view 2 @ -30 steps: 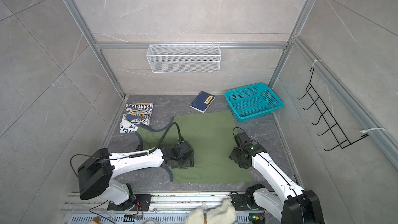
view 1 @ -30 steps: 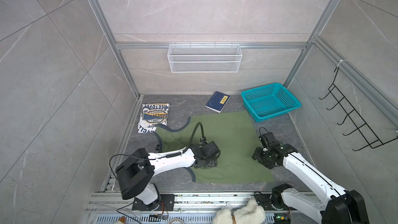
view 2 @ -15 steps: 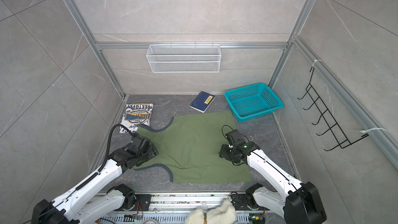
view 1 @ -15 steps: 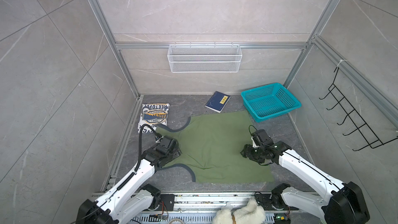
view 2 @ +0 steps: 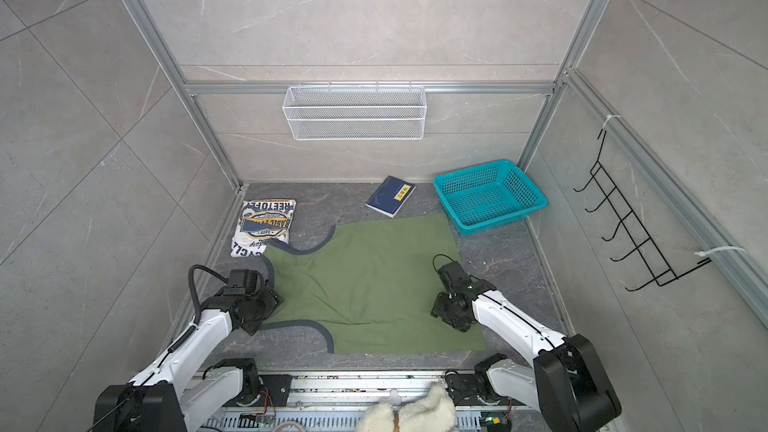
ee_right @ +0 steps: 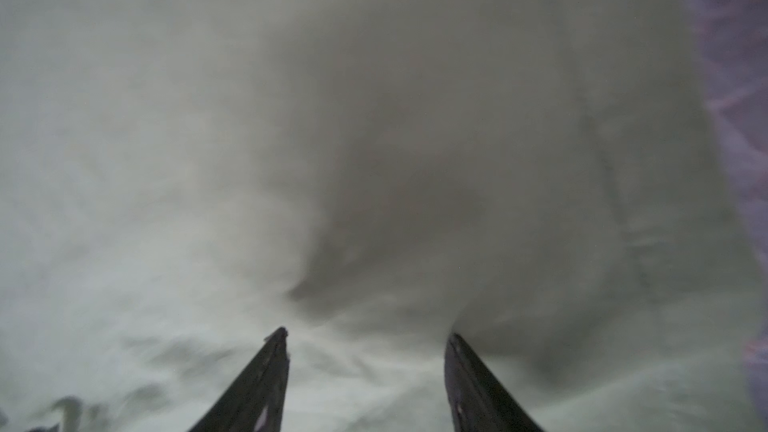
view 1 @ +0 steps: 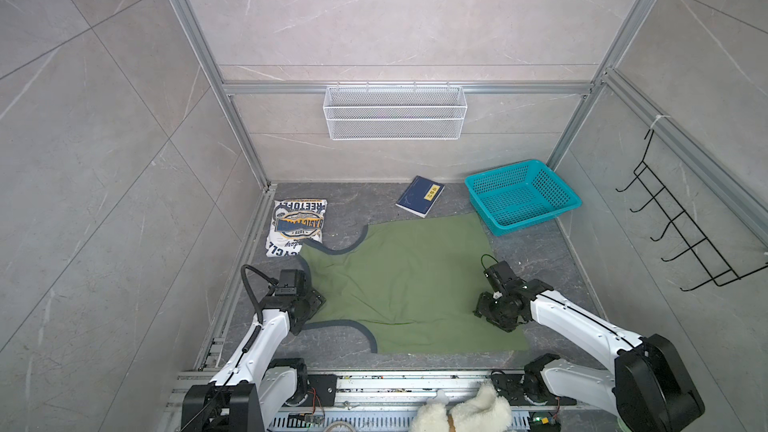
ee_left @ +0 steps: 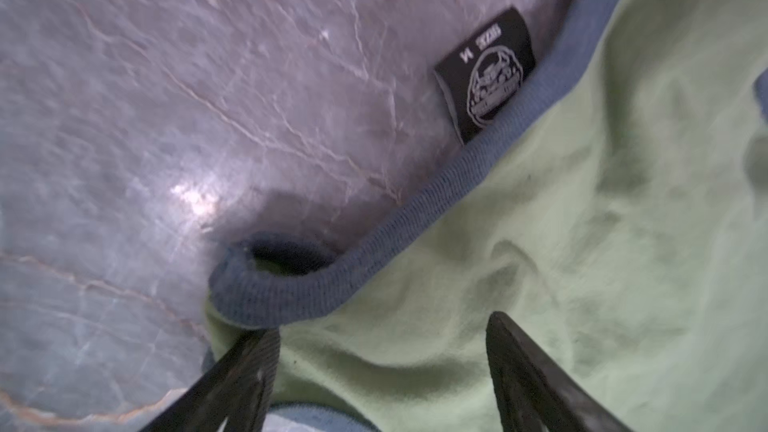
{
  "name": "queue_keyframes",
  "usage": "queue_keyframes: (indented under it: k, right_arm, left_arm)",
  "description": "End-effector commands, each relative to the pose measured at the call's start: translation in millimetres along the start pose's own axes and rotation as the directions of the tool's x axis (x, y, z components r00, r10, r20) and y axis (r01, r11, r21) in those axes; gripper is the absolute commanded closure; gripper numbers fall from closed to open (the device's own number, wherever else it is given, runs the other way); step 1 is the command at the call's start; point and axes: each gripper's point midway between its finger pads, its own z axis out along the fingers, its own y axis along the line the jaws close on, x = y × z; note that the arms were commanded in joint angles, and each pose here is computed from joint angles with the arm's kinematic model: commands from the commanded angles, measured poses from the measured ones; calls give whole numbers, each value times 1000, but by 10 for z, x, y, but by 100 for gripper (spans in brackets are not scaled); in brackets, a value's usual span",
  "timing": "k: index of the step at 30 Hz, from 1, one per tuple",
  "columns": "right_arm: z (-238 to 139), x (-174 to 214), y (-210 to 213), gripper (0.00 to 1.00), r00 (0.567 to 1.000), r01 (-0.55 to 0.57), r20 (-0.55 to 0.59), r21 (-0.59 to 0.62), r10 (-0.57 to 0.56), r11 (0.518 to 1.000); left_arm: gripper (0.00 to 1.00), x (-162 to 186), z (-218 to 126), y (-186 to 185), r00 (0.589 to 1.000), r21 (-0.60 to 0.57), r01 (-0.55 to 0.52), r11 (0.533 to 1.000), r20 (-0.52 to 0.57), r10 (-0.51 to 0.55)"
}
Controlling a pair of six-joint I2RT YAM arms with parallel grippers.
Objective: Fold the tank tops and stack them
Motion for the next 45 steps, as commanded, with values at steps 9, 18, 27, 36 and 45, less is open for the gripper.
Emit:
queue_keyframes:
  k: [9, 18, 27, 36, 45]
  right_arm:
    - [19, 24, -326, 38, 986, -168, 19, 65, 167, 984]
    - [-666, -612, 197, 37, 971, 40, 239, -56, -25, 998]
    - [-543, -1346, 1297, 36, 956, 222, 240, -216, -169, 951]
    - [65, -1774, 1588, 36, 959, 244, 180, -140, -218, 960]
    - [450, -1840, 1292, 37, 974, 195, 112, 43, -198, 980]
  left_arm:
    - [21, 129, -199, 597, 971, -64, 229, 971, 91, -223]
    - [17, -475, -742, -528, 992, 221, -21, 975, 125, -7]
    - [17, -584, -374, -1792, 959, 291, -282, 914, 109, 262]
    - [17, -719, 323, -1763, 958, 190, -287, 939, 66, 279]
    - [17, -995, 593, -1311, 974, 73, -209, 975, 99, 202]
